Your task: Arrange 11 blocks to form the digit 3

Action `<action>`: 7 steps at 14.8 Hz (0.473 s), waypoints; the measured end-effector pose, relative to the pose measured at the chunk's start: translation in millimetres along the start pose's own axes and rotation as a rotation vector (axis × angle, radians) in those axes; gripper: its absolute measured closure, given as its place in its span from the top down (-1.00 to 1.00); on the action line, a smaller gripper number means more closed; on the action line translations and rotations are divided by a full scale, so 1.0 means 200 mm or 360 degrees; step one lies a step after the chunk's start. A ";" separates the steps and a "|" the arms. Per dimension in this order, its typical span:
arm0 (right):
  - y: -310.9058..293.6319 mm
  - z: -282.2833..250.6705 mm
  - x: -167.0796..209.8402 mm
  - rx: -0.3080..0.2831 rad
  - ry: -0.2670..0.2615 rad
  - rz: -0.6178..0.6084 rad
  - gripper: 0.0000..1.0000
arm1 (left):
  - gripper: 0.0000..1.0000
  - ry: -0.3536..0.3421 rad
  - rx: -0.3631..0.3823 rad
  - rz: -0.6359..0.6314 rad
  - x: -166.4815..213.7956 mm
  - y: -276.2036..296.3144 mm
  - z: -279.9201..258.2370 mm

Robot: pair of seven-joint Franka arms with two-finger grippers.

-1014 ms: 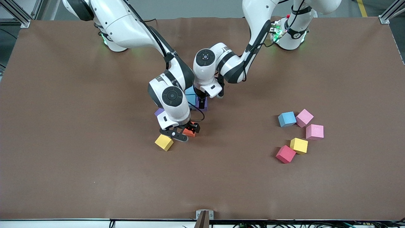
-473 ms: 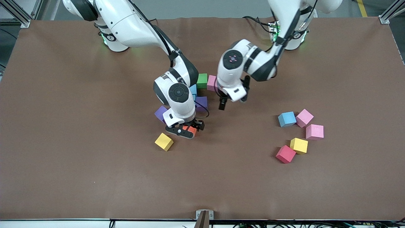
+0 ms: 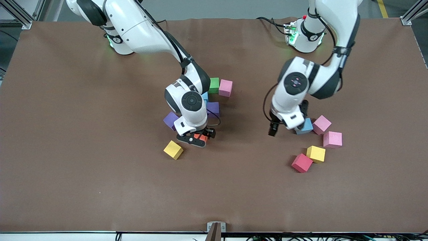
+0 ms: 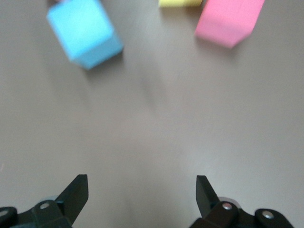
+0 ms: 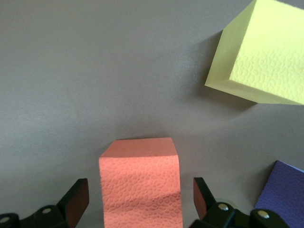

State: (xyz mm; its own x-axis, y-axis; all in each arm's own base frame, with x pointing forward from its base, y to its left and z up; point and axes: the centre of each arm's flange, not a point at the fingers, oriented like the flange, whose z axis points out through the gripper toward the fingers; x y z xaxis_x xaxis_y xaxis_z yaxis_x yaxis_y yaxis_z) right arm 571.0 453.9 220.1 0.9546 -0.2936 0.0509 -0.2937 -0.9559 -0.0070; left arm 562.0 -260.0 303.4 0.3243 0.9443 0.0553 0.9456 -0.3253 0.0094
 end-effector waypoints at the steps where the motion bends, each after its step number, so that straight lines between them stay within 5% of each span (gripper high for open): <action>1: 0.00 0.01 0.00 -0.0005 0.0002 -0.0002 0.90 | 1.00 0.0019 0.0000 0.0017 0.09 0.05 0.03; 7: 0.00 0.01 0.00 -0.0013 0.0014 0.0021 0.57 | 1.00 0.0088 -0.0032 0.0066 0.56 0.31 0.20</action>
State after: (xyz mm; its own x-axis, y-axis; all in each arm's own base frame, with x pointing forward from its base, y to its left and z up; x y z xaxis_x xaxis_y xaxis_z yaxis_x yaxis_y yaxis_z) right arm 571.2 453.3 218.2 0.9502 -0.3060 0.0595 -0.3066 -0.9518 0.0007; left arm 657.7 -172.5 270.7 0.3607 0.9260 0.1112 0.9304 -0.3655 0.0259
